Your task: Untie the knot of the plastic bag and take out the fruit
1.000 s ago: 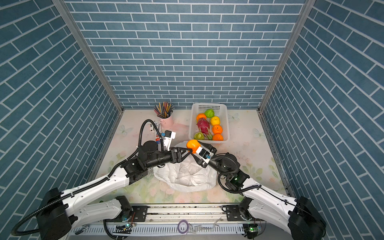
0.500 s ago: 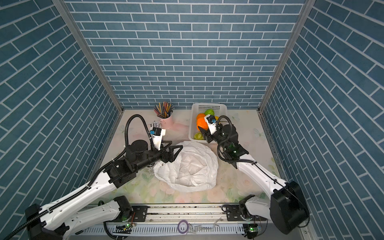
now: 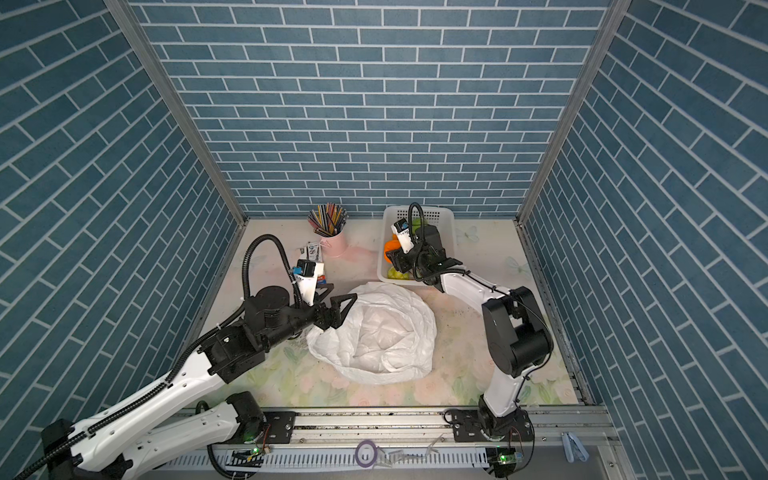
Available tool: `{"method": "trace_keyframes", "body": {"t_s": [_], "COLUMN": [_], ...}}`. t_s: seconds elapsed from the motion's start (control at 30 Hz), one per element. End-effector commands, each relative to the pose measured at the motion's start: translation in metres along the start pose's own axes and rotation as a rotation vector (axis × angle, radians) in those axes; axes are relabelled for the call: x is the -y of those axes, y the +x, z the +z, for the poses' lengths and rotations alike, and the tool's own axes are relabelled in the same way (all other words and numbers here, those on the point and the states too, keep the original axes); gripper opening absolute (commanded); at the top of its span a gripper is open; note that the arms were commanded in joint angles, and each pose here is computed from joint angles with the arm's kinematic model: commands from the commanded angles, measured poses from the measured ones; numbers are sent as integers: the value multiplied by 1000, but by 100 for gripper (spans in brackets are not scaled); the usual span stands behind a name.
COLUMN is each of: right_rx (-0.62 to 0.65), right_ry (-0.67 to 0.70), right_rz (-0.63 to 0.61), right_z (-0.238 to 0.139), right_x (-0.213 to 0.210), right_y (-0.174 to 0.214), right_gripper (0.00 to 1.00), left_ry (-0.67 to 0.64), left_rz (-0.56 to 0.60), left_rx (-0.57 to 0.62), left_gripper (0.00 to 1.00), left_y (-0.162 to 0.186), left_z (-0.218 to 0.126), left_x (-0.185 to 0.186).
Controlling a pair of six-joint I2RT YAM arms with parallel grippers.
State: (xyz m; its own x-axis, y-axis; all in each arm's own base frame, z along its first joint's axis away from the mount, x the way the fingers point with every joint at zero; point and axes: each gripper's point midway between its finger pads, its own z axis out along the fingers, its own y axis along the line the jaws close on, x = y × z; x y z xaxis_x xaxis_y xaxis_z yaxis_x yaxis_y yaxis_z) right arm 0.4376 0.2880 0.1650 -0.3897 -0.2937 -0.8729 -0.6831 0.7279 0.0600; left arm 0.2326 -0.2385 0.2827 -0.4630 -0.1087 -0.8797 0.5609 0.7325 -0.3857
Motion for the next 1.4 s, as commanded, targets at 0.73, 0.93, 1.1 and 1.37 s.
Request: {"method": "trace_keyframes", "body": {"t_s": [0.73,0.93,1.1,1.37], "right_rx": [45,187,281,168], "right_ry": [78,215,518,951], "right_rz": [41,177,375,554], "right_z": [-32,-100,-181,-251], "right_x": [11,42,110,193], "right_y": [-46,-56,-9,129], "right_gripper": [87,87,88,87], "left_ry": [-216,-402,-604,-826], "left_rz": [4,52,73,124], "left_rx": [106,211,321,349], "left_gripper": [88,89,87,86], "left_y": [-16,-27,-23,5], "left_z": [-12,-27,-46,-68], "left_x": [-45,-94,-152,-228]}}
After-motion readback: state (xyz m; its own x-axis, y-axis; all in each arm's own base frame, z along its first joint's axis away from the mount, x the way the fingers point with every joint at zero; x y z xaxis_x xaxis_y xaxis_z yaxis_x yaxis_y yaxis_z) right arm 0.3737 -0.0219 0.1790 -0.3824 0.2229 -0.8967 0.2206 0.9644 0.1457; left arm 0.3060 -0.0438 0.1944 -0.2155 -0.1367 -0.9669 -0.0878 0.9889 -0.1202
